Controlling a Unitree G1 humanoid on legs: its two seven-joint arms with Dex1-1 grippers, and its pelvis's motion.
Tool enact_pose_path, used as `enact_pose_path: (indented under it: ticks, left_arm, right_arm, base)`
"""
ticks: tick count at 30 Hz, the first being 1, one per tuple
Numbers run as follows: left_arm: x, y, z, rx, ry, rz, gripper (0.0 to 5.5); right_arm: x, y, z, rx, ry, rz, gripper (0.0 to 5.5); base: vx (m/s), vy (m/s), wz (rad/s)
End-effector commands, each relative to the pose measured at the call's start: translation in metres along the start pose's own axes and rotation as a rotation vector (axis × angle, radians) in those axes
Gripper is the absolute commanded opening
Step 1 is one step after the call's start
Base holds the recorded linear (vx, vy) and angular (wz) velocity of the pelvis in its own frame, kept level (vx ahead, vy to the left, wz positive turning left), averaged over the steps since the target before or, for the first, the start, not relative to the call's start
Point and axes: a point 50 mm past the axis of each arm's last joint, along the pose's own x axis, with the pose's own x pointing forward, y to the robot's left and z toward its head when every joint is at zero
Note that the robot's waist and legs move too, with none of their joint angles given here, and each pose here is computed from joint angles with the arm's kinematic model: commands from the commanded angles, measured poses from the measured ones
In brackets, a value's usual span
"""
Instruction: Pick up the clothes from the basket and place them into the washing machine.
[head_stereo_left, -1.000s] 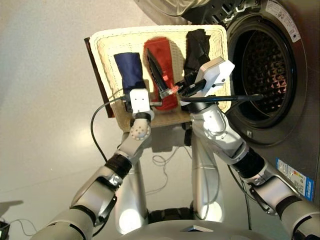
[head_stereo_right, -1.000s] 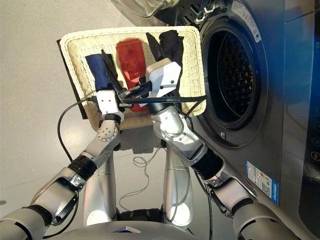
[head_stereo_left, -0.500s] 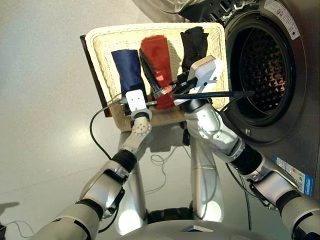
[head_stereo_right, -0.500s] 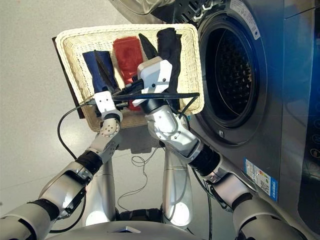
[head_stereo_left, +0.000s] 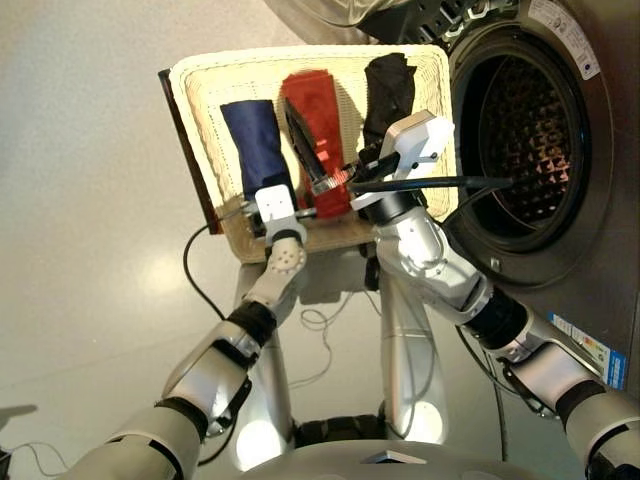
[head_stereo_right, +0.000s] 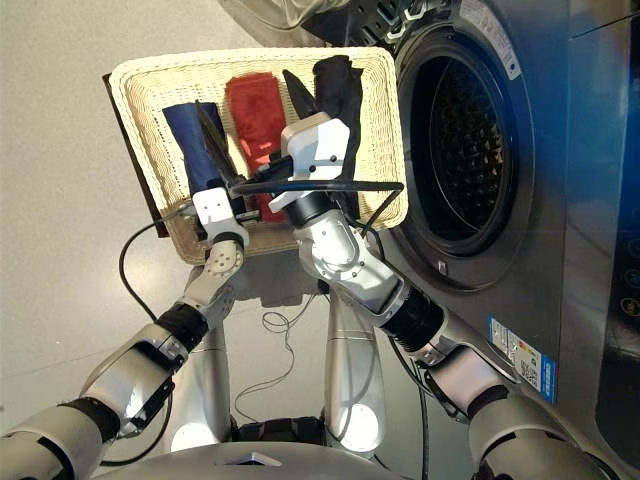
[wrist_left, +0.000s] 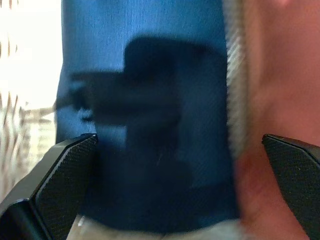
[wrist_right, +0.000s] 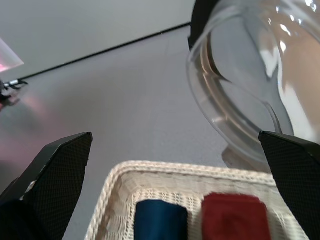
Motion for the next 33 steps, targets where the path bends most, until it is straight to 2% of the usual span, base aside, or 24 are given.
enact_pose_path:
  ticks: [1, 4, 21, 30, 33]
  left_arm:
    - [0.005, -0.025, 0.03, -0.077, -0.077, -0.056, 0.0]
    - [0.012, -0.013, 0.041, -0.101, -0.101, -0.009, 0.0]
    - [0.008, -0.008, 0.051, -0.082, -0.165, -0.007, 0.0]
    - [-0.008, 0.007, 0.047, -0.067, -0.221, -0.053, 0.0]
    - [-0.016, 0.014, 0.042, -0.08, -0.22, -0.088, 0.0]
  right_arm:
    - [0.003, 0.006, 0.027, 0.063, -0.13, 0.039, 5.5]
    - [0.001, 0.005, 0.023, 0.066, -0.109, 0.028, 5.5]
    - [-0.002, -0.006, 0.025, 0.0, -0.114, -0.009, 5.5]
    - [-0.014, -0.027, 0.018, -0.039, -0.062, -0.087, 5.5]
    - [-0.024, -0.038, 0.006, 0.02, 0.009, -0.146, 5.5]
  base:
    - [0.0, 0.0, 0.0]
    - [0.0, 0.0, 0.0]
    - [-0.016, -0.001, -0.002]
    - [0.0, 0.0, 0.0]
    - [0.0, 0.0, 0.0]
